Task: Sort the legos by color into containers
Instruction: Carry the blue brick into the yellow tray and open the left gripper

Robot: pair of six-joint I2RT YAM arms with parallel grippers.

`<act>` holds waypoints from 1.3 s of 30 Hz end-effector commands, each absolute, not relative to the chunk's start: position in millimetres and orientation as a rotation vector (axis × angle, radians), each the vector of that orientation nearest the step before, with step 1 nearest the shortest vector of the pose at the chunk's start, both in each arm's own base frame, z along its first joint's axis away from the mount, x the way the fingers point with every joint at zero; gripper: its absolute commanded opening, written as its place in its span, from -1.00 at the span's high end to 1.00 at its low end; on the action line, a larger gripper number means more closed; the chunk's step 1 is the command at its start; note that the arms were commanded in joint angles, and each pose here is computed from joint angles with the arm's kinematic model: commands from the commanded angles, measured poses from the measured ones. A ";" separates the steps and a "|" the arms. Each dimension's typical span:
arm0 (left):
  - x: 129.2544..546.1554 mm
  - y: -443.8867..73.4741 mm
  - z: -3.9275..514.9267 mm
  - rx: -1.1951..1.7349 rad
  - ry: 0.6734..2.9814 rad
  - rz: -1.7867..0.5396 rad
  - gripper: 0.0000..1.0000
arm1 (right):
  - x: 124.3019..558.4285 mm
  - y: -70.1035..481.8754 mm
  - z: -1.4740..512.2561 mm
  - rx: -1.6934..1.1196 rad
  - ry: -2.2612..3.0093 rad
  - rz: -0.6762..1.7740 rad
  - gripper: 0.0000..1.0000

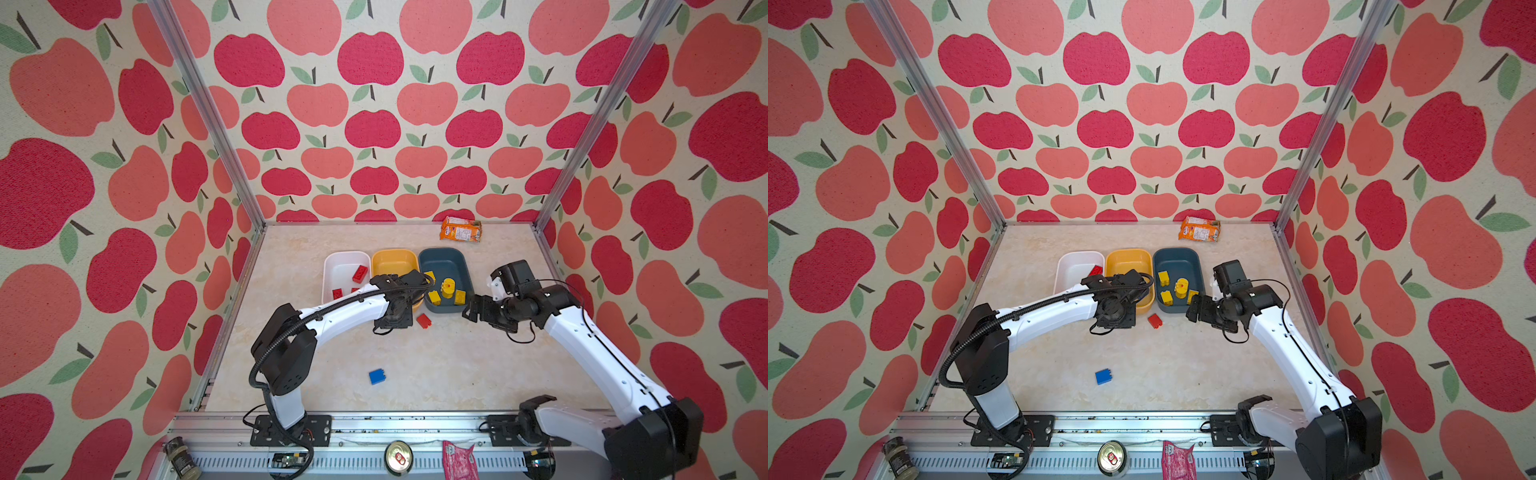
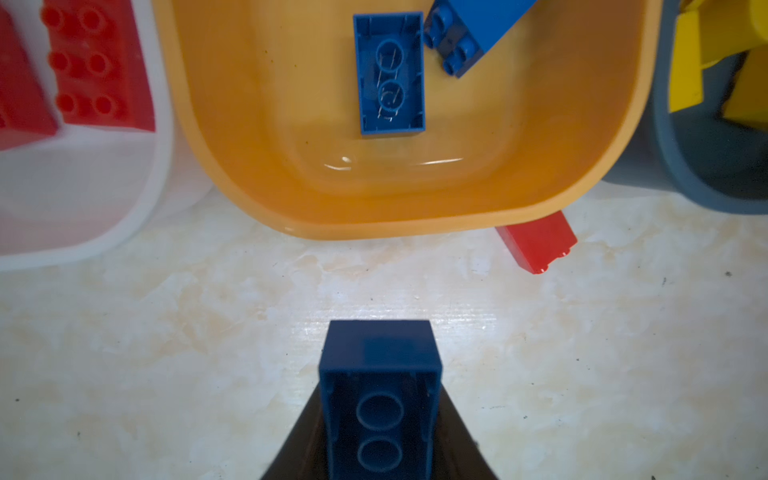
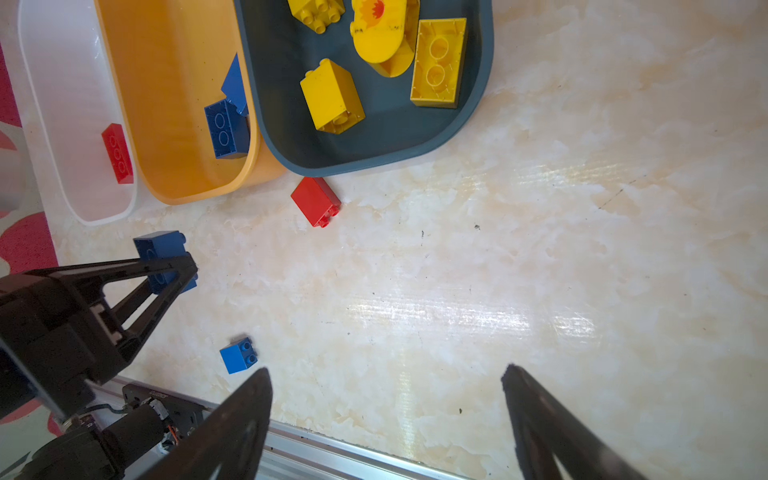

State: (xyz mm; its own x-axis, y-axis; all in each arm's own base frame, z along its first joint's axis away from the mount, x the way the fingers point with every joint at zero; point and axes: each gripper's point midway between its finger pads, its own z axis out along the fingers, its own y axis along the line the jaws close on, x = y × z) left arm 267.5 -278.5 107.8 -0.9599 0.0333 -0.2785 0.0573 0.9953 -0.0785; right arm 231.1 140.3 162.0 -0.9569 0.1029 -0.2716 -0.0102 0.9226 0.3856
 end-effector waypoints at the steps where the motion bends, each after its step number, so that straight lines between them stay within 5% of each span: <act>1: 287.5 -270.3 138.4 0.101 2.790 -0.123 0.63 | 229.4 139.2 164.3 0.104 2.775 0.567 -0.79; 28: 406.3 -256.0 107.5 0.176 2.778 -0.301 0.59 | 213.8 159.0 171.7 0.157 2.730 0.458 -0.79; 39: 420.0 -250.9 87.0 0.198 2.807 -0.334 0.25 | 215.5 173.1 170.4 0.124 2.729 0.412 -0.79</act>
State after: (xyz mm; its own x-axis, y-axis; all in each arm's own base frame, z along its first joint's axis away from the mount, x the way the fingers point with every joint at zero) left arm 412.1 -245.0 85.6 -0.9491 0.0783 -0.3052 0.1406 0.9721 -0.1880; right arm 210.3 172.6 163.3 -0.9362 0.1199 -0.3303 0.0128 0.9510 0.3090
